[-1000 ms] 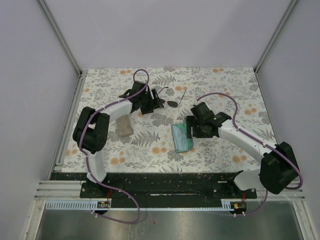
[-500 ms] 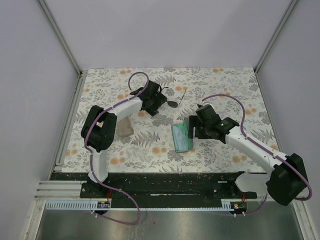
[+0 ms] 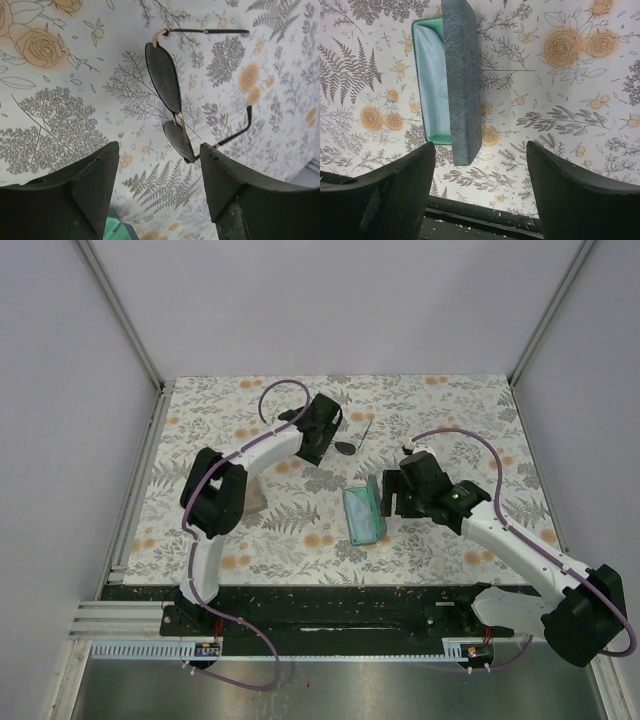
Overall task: Organize the sunglasses
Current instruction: Pick up the sunglasses from the center of the board.
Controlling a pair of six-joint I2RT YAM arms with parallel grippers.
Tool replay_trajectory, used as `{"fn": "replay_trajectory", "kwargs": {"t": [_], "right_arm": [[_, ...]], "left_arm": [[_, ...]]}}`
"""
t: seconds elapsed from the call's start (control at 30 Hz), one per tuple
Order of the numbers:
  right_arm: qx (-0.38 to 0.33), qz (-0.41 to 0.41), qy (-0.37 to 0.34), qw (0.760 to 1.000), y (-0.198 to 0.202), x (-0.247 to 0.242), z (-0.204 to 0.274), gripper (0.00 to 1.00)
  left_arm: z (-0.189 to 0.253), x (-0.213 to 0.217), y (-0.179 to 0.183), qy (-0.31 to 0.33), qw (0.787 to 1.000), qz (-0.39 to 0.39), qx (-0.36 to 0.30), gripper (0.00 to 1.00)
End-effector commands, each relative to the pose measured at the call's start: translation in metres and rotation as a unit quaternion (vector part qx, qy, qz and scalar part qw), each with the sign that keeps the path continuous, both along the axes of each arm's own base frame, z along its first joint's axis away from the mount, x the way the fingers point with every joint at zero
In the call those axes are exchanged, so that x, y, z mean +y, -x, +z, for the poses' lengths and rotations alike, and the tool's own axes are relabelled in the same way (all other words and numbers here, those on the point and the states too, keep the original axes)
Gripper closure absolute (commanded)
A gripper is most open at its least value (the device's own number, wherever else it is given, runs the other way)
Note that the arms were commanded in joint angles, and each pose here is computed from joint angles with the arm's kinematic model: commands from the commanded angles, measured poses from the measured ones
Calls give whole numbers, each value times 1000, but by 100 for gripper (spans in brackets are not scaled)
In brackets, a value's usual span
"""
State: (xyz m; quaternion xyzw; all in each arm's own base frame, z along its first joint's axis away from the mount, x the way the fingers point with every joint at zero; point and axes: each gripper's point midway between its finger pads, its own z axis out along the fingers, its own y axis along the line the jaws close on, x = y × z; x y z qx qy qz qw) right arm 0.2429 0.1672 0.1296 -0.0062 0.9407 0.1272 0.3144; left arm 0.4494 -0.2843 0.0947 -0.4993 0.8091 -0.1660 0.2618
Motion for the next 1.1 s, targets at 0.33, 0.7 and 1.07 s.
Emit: {"fn": "replay_trajectory", "kwargs": {"t": [0.33,0.7,1.07], "right_arm": [[-33,-2,7,999,6,-13,16,18],[-22,-4,17,1000,5,-13,8,19],[-28,-9,-1,1000,0,-6,16,19]], "left_arm": [[-16,-10,-30,-12,999,40,-8,35],[-21,-14,-32,-1,999,31,-18,84],[19,19,-19,-6,995,-38,-88,100]]}}
